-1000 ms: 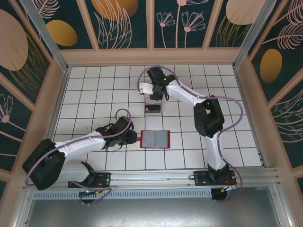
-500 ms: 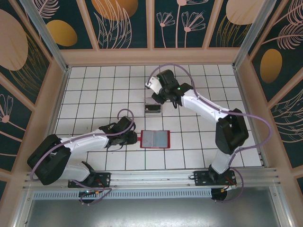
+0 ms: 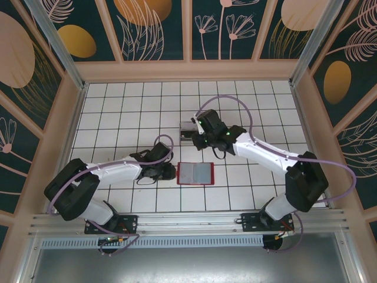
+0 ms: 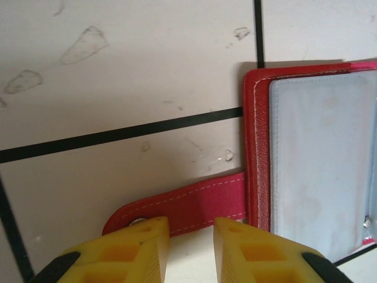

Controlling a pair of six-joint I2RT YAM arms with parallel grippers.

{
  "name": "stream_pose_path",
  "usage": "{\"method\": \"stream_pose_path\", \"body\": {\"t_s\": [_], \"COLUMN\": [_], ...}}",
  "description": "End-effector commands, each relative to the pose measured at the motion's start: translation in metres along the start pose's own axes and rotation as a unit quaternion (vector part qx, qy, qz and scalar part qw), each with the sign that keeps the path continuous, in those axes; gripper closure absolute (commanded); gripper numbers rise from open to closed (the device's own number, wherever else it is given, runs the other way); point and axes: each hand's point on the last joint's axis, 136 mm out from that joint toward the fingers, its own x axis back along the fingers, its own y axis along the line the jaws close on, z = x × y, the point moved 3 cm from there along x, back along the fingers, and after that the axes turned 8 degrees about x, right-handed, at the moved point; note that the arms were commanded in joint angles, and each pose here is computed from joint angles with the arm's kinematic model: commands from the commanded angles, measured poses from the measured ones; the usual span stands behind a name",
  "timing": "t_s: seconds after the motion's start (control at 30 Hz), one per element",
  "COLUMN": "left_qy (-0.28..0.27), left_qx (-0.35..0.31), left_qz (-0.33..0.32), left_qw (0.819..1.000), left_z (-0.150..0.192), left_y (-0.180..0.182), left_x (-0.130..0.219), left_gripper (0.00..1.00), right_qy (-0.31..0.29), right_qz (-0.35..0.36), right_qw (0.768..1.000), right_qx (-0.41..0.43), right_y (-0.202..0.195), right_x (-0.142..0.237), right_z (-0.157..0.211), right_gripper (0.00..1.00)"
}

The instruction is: Take the credit cards out of the card holder

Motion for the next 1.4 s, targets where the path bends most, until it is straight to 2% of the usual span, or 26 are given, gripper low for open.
{"method": "stream_pose_path", "body": {"t_s": [0.0,0.17,0.3,0.47,0.87,1.37], "left_qy": [0.034,0.016,-0.019,-0.041,-0.070,-0.062], "left_qx": [-0.019,-0.017,-0.011,0.003,0.025,0.013], "left_qz": [0.012,0.013,-0.005,0.000,-0.009,-0.016], "left_qw": [0.999,1.000,1.000,0.999,0.997,0.998], "left_z": [0.011,0.005,-0.005,-0.015,-0.028,-0.025], "left_y": [-0.007,-0.010,-0.005,0.001,0.028,0.033], "left_x": [-0.007,0.001,0.013,0.025,0.038,0.034], "left_gripper": [0.72,0.73,0.73,0.73,0.73,0.73], "right_qy": [-0.021,0.022,0.049,0.071,0.142,0.194], "right_qz": [-0.014,-0.044,-0.077,-0.101,-0.106,-0.072], "right_qw": [0.994,0.977,0.964,0.952,0.945,0.942], "right_qx": [-0.107,-0.208,-0.248,-0.279,-0.273,-0.265], "right_y": [0.009,0.017,0.033,0.052,0.091,0.097], "right_x": [0.013,0.011,0.009,0.001,-0.046,-0.074], "right_z": [0.002,0.029,0.046,0.059,0.073,0.096], "right_gripper": [0.84,0.85,0.84,0.78,0.68,0.65]}}
